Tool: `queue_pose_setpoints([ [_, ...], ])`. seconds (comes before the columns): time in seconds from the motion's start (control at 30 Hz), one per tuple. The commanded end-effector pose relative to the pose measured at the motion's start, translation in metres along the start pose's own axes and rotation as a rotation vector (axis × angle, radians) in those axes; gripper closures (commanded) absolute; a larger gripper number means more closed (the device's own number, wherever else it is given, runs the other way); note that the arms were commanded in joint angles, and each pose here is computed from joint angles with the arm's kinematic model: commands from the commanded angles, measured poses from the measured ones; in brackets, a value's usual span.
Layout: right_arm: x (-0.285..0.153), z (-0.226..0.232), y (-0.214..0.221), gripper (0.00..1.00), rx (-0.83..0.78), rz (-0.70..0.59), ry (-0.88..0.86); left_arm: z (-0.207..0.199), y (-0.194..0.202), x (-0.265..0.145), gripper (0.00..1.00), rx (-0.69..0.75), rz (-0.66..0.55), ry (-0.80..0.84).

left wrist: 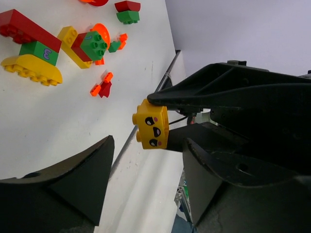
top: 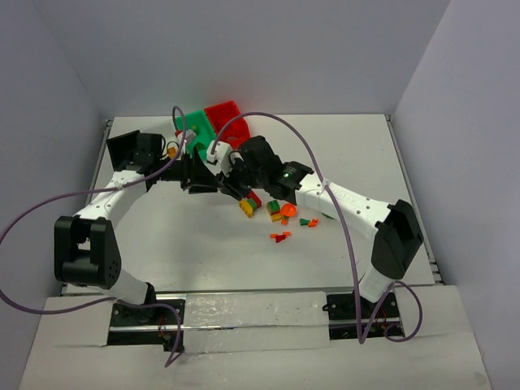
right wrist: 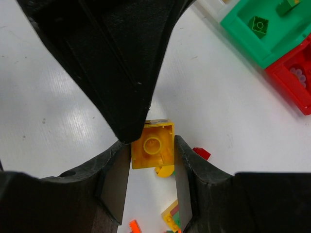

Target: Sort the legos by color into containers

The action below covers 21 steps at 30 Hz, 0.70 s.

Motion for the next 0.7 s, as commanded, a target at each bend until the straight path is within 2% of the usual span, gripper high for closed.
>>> queue_pose_setpoints([
  [0.0,-0.009,0.015,-0.038,1.0,-0.043,-0.096,-0.027,-0.008,-0.008,0.004,0.35,0.025,-0.009,0.045],
  [0.3,-0.005,0.024,-0.037,1.0,-0.056,-0.088,-0.039,-0.013,-0.005,0.005,0.54,-0.01,-0.012,0.112],
  [0.4,-0.004,0.019,-0.039,1.0,-0.052,-0.097,-0.013,-0.015,0.0,0.004,0.72,-0.007,-0.002,0.136],
  [0.5,-0.002,0.012,-0.04,1.0,-0.044,-0.108,0.034,-0.018,0.003,0.003,1.0,0.005,0.01,0.15],
  [0.53,-0.002,0.01,-0.04,1.0,-0.039,-0.111,0.051,-0.017,0.003,0.002,1.0,0.008,0.011,0.145],
  [0.57,-0.002,0.006,-0.04,0.97,-0.029,-0.115,0.076,-0.018,0.002,0.001,1.0,0.021,0.009,0.139],
  [0.6,-0.002,0.001,-0.04,0.87,-0.014,-0.117,0.109,-0.016,0.0,-0.001,1.0,0.036,0.004,0.126],
  [0.67,-0.004,-0.004,-0.038,0.6,0.003,-0.117,0.14,-0.008,-0.005,-0.007,1.0,0.048,-0.015,0.084],
])
Point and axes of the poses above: each gripper's point midway between its finger pads, its own x axis out along the fingers, its own z axis along the line the jaws close on, y = z × x, the point moved 2 cm from there along -x, back along the fingers, and after that the axes turned 15 degrees about x, right-handed, at the moved point
